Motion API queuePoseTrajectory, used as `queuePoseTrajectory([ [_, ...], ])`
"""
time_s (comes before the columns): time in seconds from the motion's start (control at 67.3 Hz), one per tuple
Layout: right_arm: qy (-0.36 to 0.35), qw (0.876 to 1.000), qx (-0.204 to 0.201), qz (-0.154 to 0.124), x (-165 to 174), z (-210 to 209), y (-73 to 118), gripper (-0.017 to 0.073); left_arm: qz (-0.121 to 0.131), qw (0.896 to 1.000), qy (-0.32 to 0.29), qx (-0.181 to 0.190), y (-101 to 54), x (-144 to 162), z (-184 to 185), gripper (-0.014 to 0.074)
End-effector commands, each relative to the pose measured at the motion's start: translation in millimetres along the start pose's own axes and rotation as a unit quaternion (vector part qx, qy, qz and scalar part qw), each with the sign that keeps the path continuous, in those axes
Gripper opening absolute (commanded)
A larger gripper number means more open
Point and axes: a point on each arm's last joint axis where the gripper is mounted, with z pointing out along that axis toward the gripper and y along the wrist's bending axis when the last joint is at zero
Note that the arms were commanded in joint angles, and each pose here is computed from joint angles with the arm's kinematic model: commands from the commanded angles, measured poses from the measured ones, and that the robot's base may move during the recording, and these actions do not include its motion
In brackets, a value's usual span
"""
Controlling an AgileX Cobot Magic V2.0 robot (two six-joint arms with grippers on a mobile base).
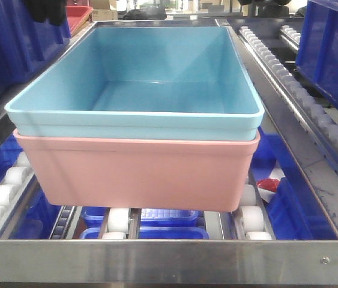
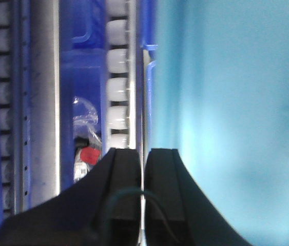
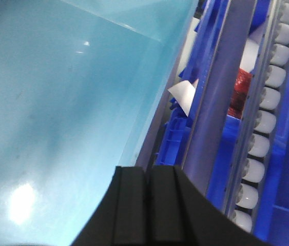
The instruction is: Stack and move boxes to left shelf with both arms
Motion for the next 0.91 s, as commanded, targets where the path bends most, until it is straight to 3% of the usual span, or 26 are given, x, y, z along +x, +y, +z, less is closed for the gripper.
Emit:
queuePoseTrajectory([
  [0.0,-0.077,0.997,-0.01,-0.008,-8.8,-31.1,-10.4,0.0025,0.006,0.999,-0.049,-0.008,8.4,-1.7,-37.4,-0.0003],
  [0.134,-0.1,0.995,-0.026,-0.012,4.6,-40.8,-14.2,0.0025,0.031,0.996,-0.076,-0.027,5.1,2.4,-50.9,-0.0003],
  [0.401,-0.122,0.991,-0.053,-0.024,39.8,-47.5,-18.5,0.0025,0.07,0.994,-0.086,0.002,13.9,38.9,-30.0,-0.0003],
  [0.55,-0.136,0.989,-0.064,-0.009,59.0,-59.8,-25.6,0.0025,0.052,0.991,-0.108,0.053,29.8,74.0,-35.1,-0.0003],
  [0.684,-0.177,0.981,-0.078,0.003,71.8,-83.9,-35.2,0.0025,0.047,0.98,-0.159,0.107,48.2,99.2,-63.1,-0.0003],
  [0.892,-0.27,0.956,-0.111,0.022,90.8,-134.2,-52.3,0.0025,0.051,0.951,-0.249,0.179,77.3,132.1,-114.9,-0.0003],
])
